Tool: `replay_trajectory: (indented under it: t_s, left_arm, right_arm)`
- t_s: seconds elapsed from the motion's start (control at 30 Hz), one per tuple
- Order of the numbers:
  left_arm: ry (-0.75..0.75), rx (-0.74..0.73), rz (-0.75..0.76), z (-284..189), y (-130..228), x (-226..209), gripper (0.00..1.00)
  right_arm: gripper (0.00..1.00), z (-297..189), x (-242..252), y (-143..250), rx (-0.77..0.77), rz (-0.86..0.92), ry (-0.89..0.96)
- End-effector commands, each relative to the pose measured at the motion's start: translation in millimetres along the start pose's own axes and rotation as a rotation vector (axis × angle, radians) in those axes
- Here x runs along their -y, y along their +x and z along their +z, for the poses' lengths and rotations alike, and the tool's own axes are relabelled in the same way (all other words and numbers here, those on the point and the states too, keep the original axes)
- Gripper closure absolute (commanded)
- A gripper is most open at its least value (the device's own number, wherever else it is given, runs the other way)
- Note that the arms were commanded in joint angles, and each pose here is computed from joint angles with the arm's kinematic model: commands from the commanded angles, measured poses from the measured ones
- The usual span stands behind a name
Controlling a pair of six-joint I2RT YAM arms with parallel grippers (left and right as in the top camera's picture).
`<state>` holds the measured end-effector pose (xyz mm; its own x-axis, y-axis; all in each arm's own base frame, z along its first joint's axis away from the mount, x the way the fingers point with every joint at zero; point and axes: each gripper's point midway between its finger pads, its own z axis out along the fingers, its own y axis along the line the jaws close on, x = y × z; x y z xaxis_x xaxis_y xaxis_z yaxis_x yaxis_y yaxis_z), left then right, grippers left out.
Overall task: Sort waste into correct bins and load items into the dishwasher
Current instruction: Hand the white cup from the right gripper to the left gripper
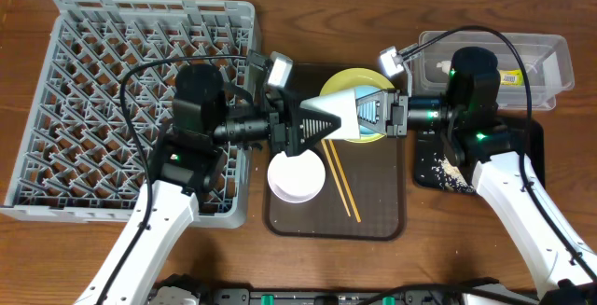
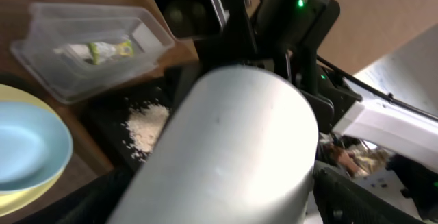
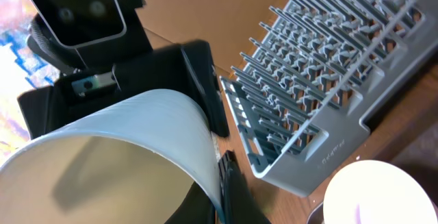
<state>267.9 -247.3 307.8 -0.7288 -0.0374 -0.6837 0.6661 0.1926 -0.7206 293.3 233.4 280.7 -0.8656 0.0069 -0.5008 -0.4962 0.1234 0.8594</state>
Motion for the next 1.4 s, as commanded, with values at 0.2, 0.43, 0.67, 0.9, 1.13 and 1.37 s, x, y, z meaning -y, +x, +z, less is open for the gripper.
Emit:
replay_trajectory:
  t_s: [0.2, 0.43, 0.67, 0.9, 1.13, 1.37]
  left_arm:
    - [0.075, -0.041, 0.014, 3, 3, 19, 0.14]
    - [0.087, -0.025, 0.055, 3, -2, 23, 0.26]
    - [0.087, -0.024, 0.055, 3, -2, 23, 0.27]
    - [0.086, -0.023, 0.074, 3, -2, 23, 0.38]
    - [0.074, -0.012, 0.146, 2, -4, 20, 0.41]
    - [0.047, 0.007, 0.152, 2, -7, 16, 0.28]
  right_arm:
    - [0.99, 2, -12, -5, 0.001, -0.009, -0.025]
    - [0.99, 2, -12, -5, 0.001, -0.006, -0.025]
    - [0.99, 3, -11, -4, -0.002, 0.0, -0.024]
    - [0.96, 3, -12, -3, -0.006, 0.003, -0.026]
    - [0.92, 2, -13, -1, -0.015, 0.003, -0.036]
    - [0.99, 2, -13, -1, -0.015, 0.002, -0.036]
